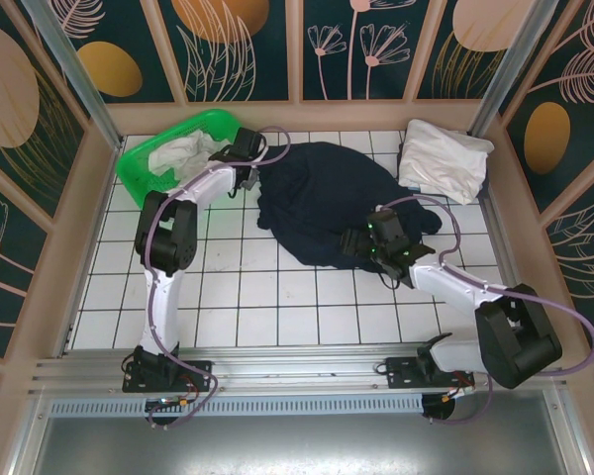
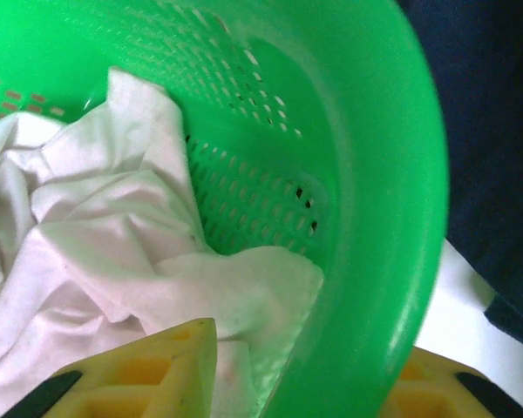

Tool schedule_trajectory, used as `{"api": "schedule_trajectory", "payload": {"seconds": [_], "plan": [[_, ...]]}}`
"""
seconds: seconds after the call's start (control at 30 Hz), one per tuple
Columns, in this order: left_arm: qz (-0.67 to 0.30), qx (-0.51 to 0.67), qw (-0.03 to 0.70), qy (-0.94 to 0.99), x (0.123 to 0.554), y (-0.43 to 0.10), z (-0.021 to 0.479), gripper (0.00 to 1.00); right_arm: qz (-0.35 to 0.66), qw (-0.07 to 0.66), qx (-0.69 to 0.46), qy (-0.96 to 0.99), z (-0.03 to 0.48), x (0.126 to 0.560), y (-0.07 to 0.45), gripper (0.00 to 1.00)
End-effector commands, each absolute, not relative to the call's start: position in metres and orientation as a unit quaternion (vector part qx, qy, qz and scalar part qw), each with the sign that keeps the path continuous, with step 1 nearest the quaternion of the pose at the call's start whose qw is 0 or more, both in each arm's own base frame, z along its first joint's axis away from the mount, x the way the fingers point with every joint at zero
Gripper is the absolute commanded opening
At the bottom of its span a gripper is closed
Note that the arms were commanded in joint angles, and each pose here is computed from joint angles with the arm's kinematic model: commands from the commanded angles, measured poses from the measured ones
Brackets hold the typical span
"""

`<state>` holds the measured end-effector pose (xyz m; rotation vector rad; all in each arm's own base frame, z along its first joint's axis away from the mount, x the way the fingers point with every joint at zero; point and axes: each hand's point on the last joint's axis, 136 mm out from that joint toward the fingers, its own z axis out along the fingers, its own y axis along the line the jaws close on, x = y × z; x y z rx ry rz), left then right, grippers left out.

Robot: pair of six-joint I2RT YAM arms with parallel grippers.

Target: Fold and stack the t-shirts

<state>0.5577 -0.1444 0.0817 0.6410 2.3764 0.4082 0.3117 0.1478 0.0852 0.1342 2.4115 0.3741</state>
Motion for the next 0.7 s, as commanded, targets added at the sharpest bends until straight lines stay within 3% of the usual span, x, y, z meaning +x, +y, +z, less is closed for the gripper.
{"api": "schedule_trajectory", "payload": {"seconds": [0.0, 0.23, 0.47, 0.67], "plan": [[0.11, 0.182, 0.317, 0.924, 0.559, -0.139, 0.086, 0.32, 0.151, 0.368, 0.047, 0.916, 0.098, 0.319, 0.145, 0.89], [0.126, 0.085, 0.317, 0.936, 0.586, -0.117, 0.094, 0.21, 0.149, 0.375, 0.052, 0.913, 0.101, 0.319, 0.134, 0.9], [0.128, 0.035, 0.331, 0.934, 0.607, -0.105, 0.1, 0.23, 0.152, 0.384, 0.06, 0.909, 0.106, 0.317, 0.126, 0.9], [0.106, 0.014, 0.347, 0.932, 0.605, -0.103, 0.13, 0.68, 0.155, 0.394, 0.055, 0.904, 0.114, 0.322, 0.123, 0.9]]}}
